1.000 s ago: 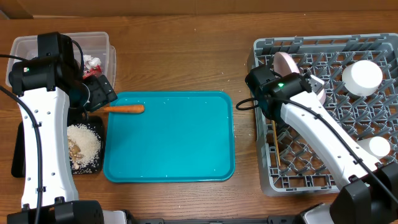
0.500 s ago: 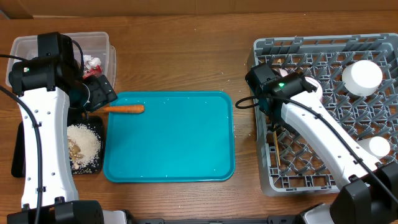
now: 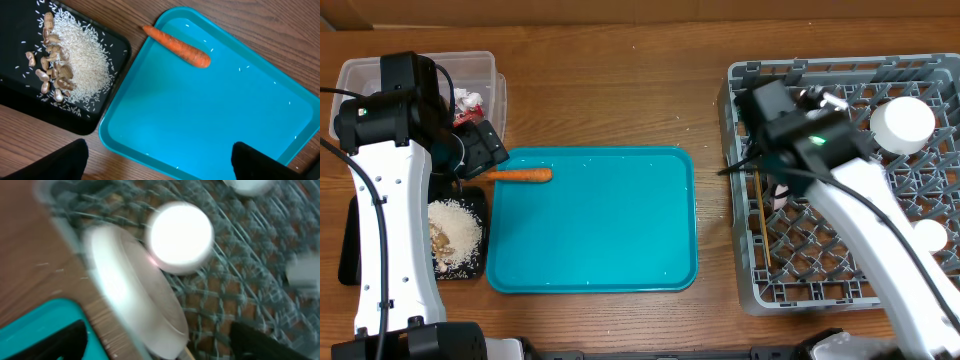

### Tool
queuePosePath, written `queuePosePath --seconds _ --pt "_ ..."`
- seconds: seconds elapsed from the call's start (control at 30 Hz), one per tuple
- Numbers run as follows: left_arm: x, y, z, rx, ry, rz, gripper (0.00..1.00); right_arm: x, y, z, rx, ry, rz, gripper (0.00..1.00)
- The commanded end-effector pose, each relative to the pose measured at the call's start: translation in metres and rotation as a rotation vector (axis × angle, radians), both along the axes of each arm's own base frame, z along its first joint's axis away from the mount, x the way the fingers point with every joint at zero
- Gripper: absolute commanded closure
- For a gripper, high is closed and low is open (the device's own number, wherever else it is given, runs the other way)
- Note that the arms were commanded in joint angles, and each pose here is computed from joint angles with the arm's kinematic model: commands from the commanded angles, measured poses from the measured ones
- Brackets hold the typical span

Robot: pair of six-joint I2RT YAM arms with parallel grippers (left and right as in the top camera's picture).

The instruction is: Sort waste into correct bins and load items into the dishwasher

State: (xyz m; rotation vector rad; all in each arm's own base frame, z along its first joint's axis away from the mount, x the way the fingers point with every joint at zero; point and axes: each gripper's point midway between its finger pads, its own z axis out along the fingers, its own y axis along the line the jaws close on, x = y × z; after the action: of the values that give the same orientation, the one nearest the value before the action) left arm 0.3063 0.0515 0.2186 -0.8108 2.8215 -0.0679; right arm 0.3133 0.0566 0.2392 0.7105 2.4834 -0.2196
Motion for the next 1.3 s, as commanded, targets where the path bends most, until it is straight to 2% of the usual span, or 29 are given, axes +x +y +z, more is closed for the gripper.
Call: queuePosePath --seconds 0.0,0.13,0.23,0.43,0.6,0.67,0.83,1.0,1.27 --pt "0.001 0.002 0.003 0.011 -0.01 -0.02 0.05 -0.001 0.03 0.032 0.062 -0.038 0.318 0.02" --pt "0.001 0.001 0.003 0.01 -0.01 -0.021 0.04 -0.015 0.093 0.027 0.257 0.026 0.72 0.02" --pt "0.001 0.001 0.003 0.006 -0.01 -0.021 0.04 -0.021 0.114 0.017 0.352 0.08 0.784 0.02" --pt "-0.002 0.0 0.003 0.004 -0.001 -0.02 0.03 -0.021 0.138 -0.012 0.347 0.175 0.864 0.02" --pt "0.004 -0.01 -0.005 -0.035 -0.008 -0.026 0.03 -0.02 0.151 -0.022 0.336 0.195 0.891 0.02" --pt "0.007 -0.016 -0.015 -0.061 -0.004 -0.003 0.0 -0.019 0.151 -0.021 0.335 0.189 0.891 0.02" --pt "0.022 -0.03 -0.048 -0.135 -0.026 0.079 0.0 -0.02 0.144 -0.019 0.336 0.195 0.874 0.03" --pt "0.031 -0.03 -0.083 -0.169 -0.048 0.23 0.0 -0.018 0.108 -0.005 0.272 0.17 0.759 0.04" --pt "0.044 -0.024 -0.126 -0.195 -0.122 0.424 0.0 -0.017 0.053 0.043 0.27 0.012 0.624 0.01"
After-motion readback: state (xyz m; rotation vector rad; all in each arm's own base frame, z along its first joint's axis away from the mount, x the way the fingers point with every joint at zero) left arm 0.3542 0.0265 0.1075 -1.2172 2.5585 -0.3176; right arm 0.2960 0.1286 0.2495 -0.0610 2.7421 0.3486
